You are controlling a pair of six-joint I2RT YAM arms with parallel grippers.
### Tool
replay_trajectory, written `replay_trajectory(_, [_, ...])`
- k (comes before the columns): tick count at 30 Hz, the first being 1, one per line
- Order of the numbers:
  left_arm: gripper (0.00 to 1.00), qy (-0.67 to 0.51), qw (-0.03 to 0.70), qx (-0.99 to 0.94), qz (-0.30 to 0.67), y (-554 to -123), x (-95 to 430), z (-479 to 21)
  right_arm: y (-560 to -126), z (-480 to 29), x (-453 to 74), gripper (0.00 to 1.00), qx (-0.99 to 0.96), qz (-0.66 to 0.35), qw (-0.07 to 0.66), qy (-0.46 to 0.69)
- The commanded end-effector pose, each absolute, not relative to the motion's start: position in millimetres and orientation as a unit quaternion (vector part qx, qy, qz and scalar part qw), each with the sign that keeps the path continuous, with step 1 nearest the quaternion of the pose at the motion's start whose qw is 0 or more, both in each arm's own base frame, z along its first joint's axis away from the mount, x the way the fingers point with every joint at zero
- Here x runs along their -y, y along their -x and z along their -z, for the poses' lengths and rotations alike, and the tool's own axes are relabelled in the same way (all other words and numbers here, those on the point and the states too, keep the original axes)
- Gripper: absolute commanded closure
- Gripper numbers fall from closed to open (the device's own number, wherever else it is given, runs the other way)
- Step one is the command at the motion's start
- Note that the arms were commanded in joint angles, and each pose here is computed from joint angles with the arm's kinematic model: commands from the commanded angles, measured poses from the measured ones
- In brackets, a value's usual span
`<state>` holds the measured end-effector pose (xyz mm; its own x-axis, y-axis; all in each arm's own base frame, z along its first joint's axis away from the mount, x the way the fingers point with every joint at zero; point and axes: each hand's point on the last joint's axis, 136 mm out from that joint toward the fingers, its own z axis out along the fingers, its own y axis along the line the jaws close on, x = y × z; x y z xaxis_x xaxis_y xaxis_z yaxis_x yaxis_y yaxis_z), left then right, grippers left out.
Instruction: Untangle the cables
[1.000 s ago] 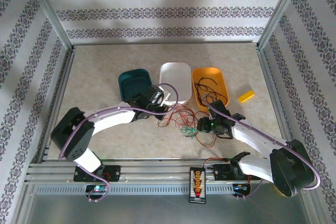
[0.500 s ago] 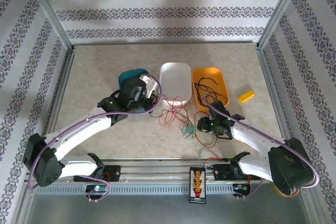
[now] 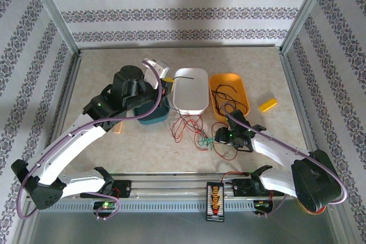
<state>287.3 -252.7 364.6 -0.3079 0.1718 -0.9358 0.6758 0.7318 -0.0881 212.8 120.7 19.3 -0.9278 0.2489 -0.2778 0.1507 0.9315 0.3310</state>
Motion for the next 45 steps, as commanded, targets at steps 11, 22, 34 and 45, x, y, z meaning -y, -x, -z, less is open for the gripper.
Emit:
replay_trajectory(11, [1.0, -0.27, 0.679, -0.645, 0.226, -268, 223, -521, -207, -15, -106, 0.5, -0.967, -0.136, 0.172, -0.127])
replay_trajectory(22, [1.0, -0.28, 0.713, -0.586, 0.263, -272, 244, -584, -210, -24, -103, 0.49, -0.961, -0.142, 0.194, -0.134])
replay_trajectory(34, [1.0, -0.223, 0.671, -0.625, 0.33, -367, 318, -570, -231, -103, -102, 0.49, -0.915, -0.197, 0.325, -0.132])
replay_trajectory(45, [1.0, -0.199, 0.572, -0.609, 0.512, -430, 419, -524, -233, -138, -74, 0.48, -0.868, -0.206, 0.4, -0.211])
